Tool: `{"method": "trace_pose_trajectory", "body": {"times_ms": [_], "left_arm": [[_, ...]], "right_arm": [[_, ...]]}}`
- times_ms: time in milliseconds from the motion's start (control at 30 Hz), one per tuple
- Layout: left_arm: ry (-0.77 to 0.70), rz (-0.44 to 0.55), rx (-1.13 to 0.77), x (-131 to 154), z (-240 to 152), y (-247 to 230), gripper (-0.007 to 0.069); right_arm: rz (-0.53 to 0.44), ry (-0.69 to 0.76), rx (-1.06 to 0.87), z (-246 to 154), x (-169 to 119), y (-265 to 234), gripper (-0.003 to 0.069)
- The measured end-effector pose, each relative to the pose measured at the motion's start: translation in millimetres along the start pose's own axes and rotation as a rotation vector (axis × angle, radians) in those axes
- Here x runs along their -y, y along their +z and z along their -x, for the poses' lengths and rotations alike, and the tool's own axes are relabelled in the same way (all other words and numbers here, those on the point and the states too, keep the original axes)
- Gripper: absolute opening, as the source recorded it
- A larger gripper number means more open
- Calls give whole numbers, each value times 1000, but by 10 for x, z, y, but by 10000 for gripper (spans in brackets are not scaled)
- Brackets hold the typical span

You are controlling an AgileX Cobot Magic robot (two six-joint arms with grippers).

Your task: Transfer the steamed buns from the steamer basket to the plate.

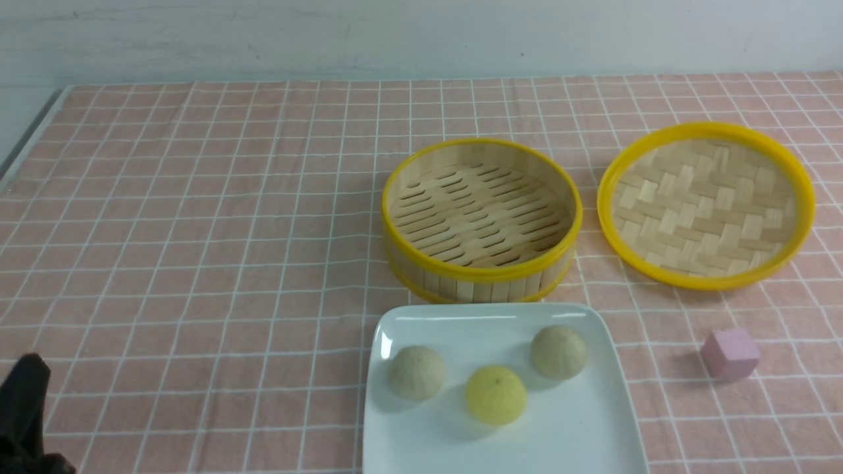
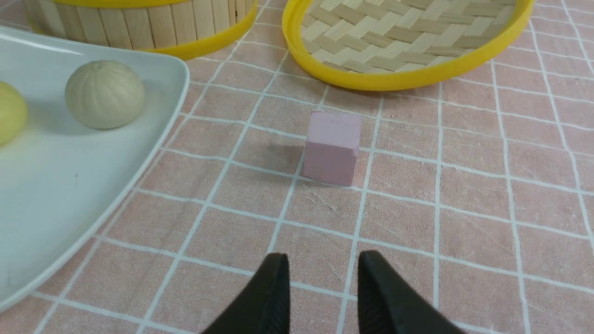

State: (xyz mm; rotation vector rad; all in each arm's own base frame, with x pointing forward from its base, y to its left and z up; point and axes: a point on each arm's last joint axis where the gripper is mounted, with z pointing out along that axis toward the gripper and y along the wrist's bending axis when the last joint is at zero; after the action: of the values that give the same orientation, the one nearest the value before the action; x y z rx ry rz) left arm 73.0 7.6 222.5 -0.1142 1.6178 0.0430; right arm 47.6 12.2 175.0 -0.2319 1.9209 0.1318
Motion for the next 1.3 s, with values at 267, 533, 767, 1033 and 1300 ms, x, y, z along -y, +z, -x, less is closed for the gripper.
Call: {"method": "trace_pose_trajectory", "body": {"times_ms": [267,533,767,1033,1300], "left_arm": [[15,36,51,-28,157,-13,459],[-4,-98,-135,91,-89,-6,459],[7,-66,-353,59,-298,-50,459],[39,-51,-330,39,-289,-87,459],[49,-54,-269,37,-277,-198,459]], "right_arm": [[0,1,0,0,0,0,237],[0,0,0,0,0,0,239],[0,0,0,0,0,0,239],[0,0,0,0,0,0,239],[0,0,0,0,0,0,239]]}}
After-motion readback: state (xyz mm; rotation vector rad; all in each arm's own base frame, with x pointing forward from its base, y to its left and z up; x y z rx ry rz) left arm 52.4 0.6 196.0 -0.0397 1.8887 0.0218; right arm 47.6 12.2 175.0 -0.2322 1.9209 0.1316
